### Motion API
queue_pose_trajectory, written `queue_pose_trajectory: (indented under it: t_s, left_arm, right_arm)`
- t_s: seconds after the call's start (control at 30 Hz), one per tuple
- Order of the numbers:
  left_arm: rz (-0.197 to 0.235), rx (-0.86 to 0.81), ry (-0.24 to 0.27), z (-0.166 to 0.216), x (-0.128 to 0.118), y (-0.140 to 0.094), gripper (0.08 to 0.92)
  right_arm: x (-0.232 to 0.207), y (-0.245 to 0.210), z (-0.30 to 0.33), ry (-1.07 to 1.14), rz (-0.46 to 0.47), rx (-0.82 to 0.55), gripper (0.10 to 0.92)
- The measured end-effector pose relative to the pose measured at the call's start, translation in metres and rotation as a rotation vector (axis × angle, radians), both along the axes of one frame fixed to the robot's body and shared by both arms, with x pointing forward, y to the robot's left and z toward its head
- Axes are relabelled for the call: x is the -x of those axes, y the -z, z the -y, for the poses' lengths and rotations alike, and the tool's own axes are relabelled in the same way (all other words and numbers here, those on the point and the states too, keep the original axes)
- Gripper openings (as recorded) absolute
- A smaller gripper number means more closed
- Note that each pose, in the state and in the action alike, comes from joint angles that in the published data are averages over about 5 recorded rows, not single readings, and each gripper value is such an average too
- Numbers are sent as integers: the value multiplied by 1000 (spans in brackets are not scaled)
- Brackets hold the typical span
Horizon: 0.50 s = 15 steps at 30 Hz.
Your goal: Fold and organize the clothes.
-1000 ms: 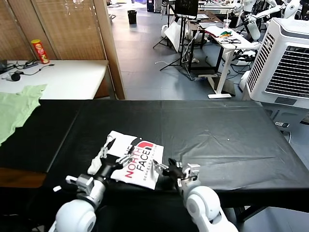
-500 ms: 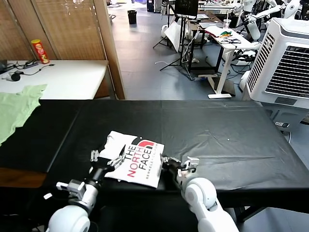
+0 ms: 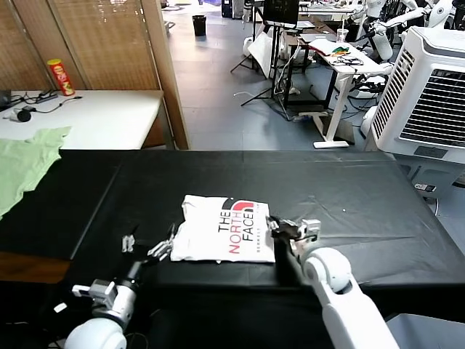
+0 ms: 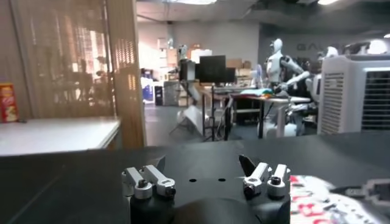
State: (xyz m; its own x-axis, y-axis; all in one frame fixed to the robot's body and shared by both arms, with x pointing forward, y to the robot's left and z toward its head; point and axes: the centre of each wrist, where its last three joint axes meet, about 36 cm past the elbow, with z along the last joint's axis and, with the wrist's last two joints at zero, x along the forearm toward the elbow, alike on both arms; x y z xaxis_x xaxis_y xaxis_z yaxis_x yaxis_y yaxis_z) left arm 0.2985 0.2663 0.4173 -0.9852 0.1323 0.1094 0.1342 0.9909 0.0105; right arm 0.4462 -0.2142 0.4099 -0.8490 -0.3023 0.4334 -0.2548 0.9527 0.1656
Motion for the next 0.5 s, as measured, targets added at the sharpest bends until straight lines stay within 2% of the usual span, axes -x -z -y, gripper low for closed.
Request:
queue_pose_trajectory:
  t_s: [0.13, 0.27, 0.33, 0.5]
  left_arm:
    - [-25, 5, -18, 2, 5, 2, 798]
    - [-46, 13, -28, 6, 12, 1, 798]
    - [-50, 10, -26, 7, 15, 0, 798]
    - [-57, -5, -30, 2, 25, -5, 798]
  right_arm:
    - [34, -11, 4, 41, 105, 61, 567]
    - [77, -11, 9, 78, 235, 118, 747]
    - [100, -8, 13, 92, 297, 141, 785]
    - [153, 1, 22, 114, 403, 186, 797]
